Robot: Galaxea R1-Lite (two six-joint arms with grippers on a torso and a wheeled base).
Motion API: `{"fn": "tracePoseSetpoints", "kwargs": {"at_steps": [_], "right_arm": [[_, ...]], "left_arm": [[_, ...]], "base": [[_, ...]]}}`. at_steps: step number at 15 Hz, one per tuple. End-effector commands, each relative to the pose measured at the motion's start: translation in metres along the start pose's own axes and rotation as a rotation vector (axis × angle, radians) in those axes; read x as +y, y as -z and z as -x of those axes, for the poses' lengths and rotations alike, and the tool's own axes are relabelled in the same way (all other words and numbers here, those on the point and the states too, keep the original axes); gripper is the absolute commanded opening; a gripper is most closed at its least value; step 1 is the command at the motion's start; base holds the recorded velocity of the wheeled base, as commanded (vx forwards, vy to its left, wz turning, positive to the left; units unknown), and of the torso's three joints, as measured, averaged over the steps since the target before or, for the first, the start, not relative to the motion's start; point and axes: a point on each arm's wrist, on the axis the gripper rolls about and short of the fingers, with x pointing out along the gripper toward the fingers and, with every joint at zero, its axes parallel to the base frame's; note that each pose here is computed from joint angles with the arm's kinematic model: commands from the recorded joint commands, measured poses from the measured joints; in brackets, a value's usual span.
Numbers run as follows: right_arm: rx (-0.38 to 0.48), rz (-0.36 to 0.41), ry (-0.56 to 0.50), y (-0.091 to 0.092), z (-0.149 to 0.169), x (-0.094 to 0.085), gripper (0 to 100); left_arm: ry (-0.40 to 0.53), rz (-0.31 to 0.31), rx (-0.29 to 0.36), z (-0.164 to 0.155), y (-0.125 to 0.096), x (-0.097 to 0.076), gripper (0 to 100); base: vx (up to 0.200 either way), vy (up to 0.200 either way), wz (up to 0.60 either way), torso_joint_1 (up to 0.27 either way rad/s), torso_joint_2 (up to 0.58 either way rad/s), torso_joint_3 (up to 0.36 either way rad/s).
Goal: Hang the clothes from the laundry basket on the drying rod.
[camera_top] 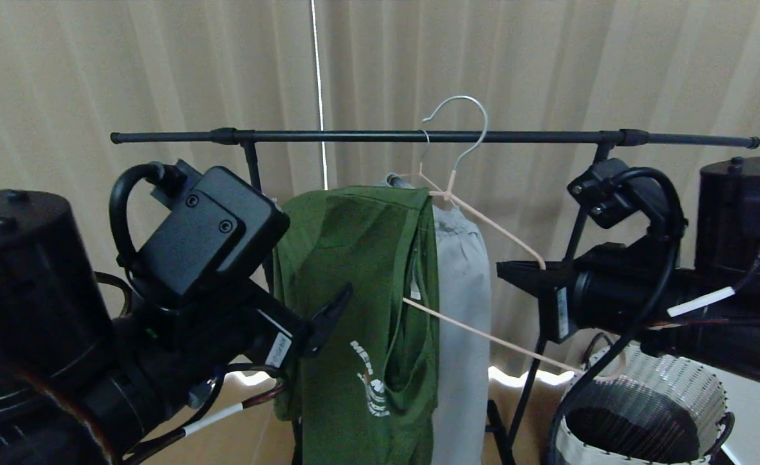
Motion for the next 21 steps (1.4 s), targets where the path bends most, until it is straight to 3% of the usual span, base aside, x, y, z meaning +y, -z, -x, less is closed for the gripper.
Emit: {"fn": "tracePoseSetpoints", "kwargs": {"at_steps": [1,4,7,14,21], "right_arm": [[-0.043,0.026,0.014,-0.004,0.019,-0.020,0],[-0.030,0.056,-0.018,-0.001,0.017,-0.026,0],[-0.028,0.062,-0.079,-0.002,0.015,-0.024,0],[-0.032,0.106,-0.143,0.002,-0.005,-0.016,0],[-0.034,0.178,-0.232,0.015,-0.003,-0.011,0]], "left_arm": [[-0.015,-0.030,-0.037,0.002,-0.001,0.011,100],[0.081,-0.181,-0.125,-0.008,0.004,0.031,100],[0.089,-0.244,-0.163,-0.018,-0.004,0.036,100],[0.115,-0.300,-0.142,-0.054,-0.007,0.025,100],[0.102,-0.302,-0.114,-0.063,-0.002,0.028,100]], "base": [[0.000,0.000,0.00,0.000,0.00,0.000],[0.000,0.000,0.00,0.000,0.00,0.000],[0.000,0.000,0.00,0.000,0.00,0.000],[0.000,0.000,0.00,0.000,0.00,0.000],[0.000,0.000,0.00,0.000,0.00,0.000]]}}
